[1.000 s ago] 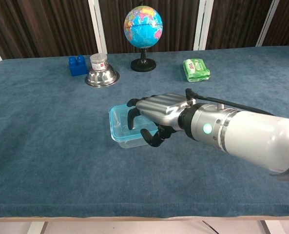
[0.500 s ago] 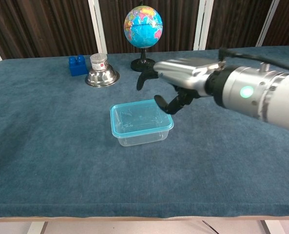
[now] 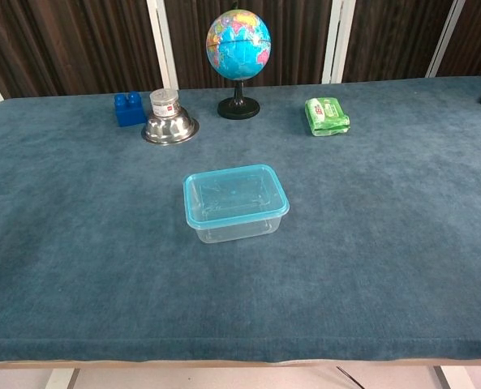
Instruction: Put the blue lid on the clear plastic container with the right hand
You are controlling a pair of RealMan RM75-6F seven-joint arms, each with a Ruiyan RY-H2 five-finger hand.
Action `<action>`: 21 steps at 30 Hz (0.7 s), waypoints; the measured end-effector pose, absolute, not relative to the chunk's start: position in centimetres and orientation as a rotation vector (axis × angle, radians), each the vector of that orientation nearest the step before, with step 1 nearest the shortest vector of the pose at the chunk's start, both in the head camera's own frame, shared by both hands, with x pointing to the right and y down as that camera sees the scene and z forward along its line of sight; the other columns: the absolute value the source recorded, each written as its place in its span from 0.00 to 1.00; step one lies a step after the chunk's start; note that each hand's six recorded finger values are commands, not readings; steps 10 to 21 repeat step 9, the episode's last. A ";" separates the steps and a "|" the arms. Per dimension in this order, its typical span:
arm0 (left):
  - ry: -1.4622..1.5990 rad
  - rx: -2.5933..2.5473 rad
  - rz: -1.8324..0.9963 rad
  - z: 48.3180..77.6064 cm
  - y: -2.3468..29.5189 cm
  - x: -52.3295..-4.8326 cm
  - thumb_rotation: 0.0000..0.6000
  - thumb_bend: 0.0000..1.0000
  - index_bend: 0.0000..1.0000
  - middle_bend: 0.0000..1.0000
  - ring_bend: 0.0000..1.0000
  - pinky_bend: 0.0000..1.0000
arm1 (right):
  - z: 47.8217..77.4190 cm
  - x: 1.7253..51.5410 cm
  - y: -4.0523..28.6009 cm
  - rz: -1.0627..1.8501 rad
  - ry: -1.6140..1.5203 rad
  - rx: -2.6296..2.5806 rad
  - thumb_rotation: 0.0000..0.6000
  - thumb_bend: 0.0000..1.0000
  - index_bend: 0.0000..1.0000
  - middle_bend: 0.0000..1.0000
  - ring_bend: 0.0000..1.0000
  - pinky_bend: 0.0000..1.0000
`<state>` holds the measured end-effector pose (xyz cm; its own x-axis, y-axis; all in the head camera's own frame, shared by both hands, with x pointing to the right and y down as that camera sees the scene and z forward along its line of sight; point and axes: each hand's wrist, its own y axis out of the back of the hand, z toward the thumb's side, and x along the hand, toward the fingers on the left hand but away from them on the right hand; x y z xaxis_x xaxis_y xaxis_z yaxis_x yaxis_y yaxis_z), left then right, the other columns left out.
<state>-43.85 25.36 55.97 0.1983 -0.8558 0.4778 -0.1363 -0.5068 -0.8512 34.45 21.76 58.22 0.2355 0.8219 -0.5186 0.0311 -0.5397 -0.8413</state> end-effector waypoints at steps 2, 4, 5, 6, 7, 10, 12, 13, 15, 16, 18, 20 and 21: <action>0.925 -1.801 -1.354 56.0 25.5 -43.7 1.00 0.37 0.00 0.01 0.00 0.00 | 57.6 37.6 23.1 1.416 -0.833 -1.728 1.00 0.26 0.00 0.00 0.00 0.00; 0.912 -1.802 -1.352 56.0 25.6 -43.5 1.00 0.37 0.00 0.01 0.00 0.00 | 57.0 39.6 24.1 1.428 -0.844 -1.678 1.00 0.26 0.00 0.00 0.00 0.00; 0.905 -1.802 -1.352 56.1 25.7 -43.5 1.00 0.37 0.00 0.01 0.00 0.00 | 56.6 40.3 24.4 1.422 -0.847 -1.654 1.00 0.25 0.00 0.00 0.00 0.00; 0.899 -1.803 -1.352 56.1 25.7 -43.4 1.00 0.37 0.00 0.01 0.00 0.00 | 56.4 40.5 24.6 1.413 -0.850 -1.648 1.00 0.25 0.00 0.00 0.00 0.00; 0.893 -1.806 -1.348 56.1 25.8 -43.2 1.00 0.37 0.00 0.01 0.00 0.00 | 56.2 40.6 24.8 1.406 -0.856 -1.648 1.00 0.25 0.00 0.00 0.00 0.00; 0.884 -1.811 -1.342 56.2 25.9 -42.9 1.00 0.37 0.00 0.01 0.00 0.00 | 55.9 40.8 25.2 1.403 -0.870 -1.658 1.00 0.25 0.00 0.00 0.00 0.00; 0.884 -1.811 -1.342 56.2 25.9 -42.9 1.00 0.37 0.00 0.01 0.00 0.00 | 55.9 40.8 25.2 1.403 -0.870 -1.658 1.00 0.25 0.00 0.00 0.00 0.00; 0.884 -1.811 -1.342 56.2 25.9 -42.9 1.00 0.37 0.00 0.01 0.00 0.00 | 55.9 40.8 25.2 1.403 -0.870 -1.658 1.00 0.25 0.00 0.00 0.00 0.00; 0.884 -1.811 -1.342 56.2 25.9 -42.9 1.00 0.37 0.00 0.01 0.00 0.00 | 55.9 40.8 25.2 1.403 -0.870 -1.658 1.00 0.25 0.00 0.00 0.00 0.00; 0.884 -1.811 -1.342 56.2 25.9 -42.9 1.00 0.37 0.00 0.01 0.00 0.00 | 55.9 40.8 25.2 1.403 -0.870 -1.658 1.00 0.25 0.00 0.00 0.00 0.00; 0.884 -1.811 -1.342 56.2 25.9 -42.9 1.00 0.37 0.00 0.01 0.00 0.00 | 55.9 40.8 25.2 1.403 -0.870 -1.658 1.00 0.25 0.00 0.00 0.00 0.00; 0.884 -1.811 -1.342 56.2 25.9 -42.9 1.00 0.37 0.00 0.01 0.00 0.00 | 55.9 40.8 25.2 1.403 -0.870 -1.658 1.00 0.25 0.00 0.00 0.00 0.00; 0.884 -1.811 -1.342 56.2 25.9 -42.9 1.00 0.37 0.00 0.01 0.00 0.00 | 55.9 40.8 25.2 1.403 -0.870 -1.658 1.00 0.25 0.00 0.00 0.00 0.00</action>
